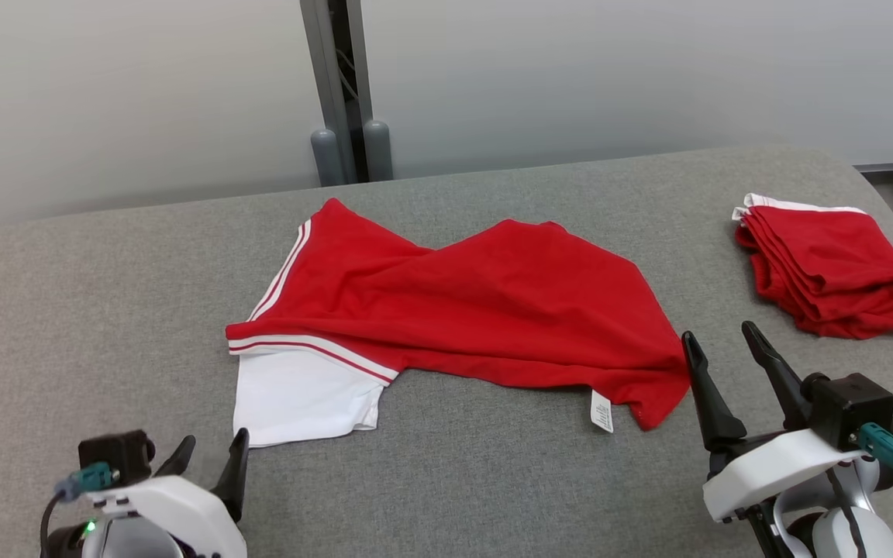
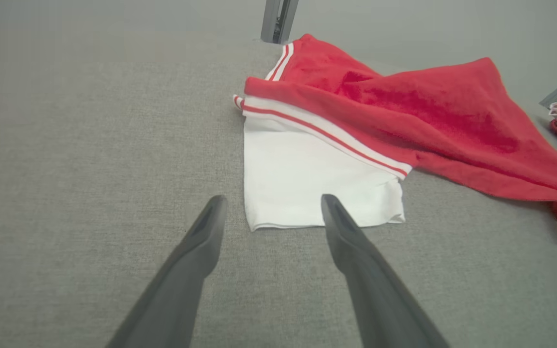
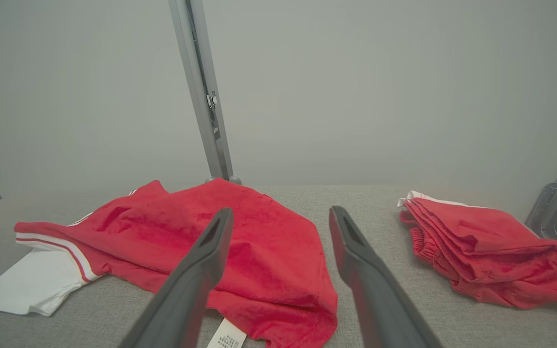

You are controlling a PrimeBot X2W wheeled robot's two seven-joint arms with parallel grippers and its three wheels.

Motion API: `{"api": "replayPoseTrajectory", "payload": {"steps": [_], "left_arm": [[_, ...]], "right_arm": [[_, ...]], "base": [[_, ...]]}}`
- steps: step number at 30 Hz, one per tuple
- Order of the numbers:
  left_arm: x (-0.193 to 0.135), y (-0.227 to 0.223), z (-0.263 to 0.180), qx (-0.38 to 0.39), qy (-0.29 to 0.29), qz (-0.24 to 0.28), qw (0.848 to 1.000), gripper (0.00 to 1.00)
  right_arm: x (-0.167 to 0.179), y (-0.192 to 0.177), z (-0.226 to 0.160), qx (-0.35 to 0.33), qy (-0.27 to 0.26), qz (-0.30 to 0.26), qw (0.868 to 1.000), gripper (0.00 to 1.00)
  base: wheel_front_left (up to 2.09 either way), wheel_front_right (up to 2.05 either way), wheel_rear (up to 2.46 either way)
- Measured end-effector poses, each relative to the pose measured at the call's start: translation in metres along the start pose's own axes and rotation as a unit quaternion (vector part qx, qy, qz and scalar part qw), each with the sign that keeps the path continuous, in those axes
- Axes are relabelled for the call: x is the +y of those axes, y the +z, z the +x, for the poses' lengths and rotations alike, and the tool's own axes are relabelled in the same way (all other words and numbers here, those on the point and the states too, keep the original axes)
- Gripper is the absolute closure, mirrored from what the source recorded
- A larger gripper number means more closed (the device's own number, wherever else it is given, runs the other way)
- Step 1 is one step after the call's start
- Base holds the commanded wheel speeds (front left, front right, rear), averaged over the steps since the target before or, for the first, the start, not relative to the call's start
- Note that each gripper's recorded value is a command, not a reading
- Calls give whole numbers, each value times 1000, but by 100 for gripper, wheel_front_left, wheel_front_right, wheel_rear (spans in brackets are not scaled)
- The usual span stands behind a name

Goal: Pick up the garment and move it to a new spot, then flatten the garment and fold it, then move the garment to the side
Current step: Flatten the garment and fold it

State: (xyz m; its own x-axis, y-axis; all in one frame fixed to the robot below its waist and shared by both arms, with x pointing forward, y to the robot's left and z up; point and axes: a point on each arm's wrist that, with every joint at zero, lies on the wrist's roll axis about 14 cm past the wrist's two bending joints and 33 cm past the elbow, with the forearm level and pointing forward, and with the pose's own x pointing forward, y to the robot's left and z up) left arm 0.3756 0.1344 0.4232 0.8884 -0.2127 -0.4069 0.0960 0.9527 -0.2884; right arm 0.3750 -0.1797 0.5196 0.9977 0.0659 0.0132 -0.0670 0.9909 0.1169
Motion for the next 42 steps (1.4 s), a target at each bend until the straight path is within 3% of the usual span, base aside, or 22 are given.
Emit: {"api": "replayPoseTrajectory", "payload": {"steps": [10, 24, 25, 28, 29, 42], "left_arm": [[1, -21, 30, 102, 5, -3, 995, 0], [6, -46, 51, 155, 27, -12, 987, 0], [6, -47, 51, 157, 28, -12, 987, 8], [6, -47, 53, 154, 25, -10, 988, 91], [4, -47, 54, 153, 21, -10, 988, 100], [-11, -21, 48, 69, -10, -47, 996, 100]], "right_arm": [[-1, -7, 4, 11, -1, 0, 1000, 0], [-16, -13, -2, 18, -24, 1, 1000, 0], [-16, -13, -2, 18, -25, 1, 1000, 0], [-18, -13, -3, 18, -27, 0, 999, 0], [-18, -13, -3, 18, -27, 0, 999, 0], [-19, -30, -4, 50, -30, 10, 998, 0]], "base": [[0, 0, 0], [0, 0, 0], [0, 0, 0], [0, 0, 0], [0, 0, 0], [0, 0, 0]]}}
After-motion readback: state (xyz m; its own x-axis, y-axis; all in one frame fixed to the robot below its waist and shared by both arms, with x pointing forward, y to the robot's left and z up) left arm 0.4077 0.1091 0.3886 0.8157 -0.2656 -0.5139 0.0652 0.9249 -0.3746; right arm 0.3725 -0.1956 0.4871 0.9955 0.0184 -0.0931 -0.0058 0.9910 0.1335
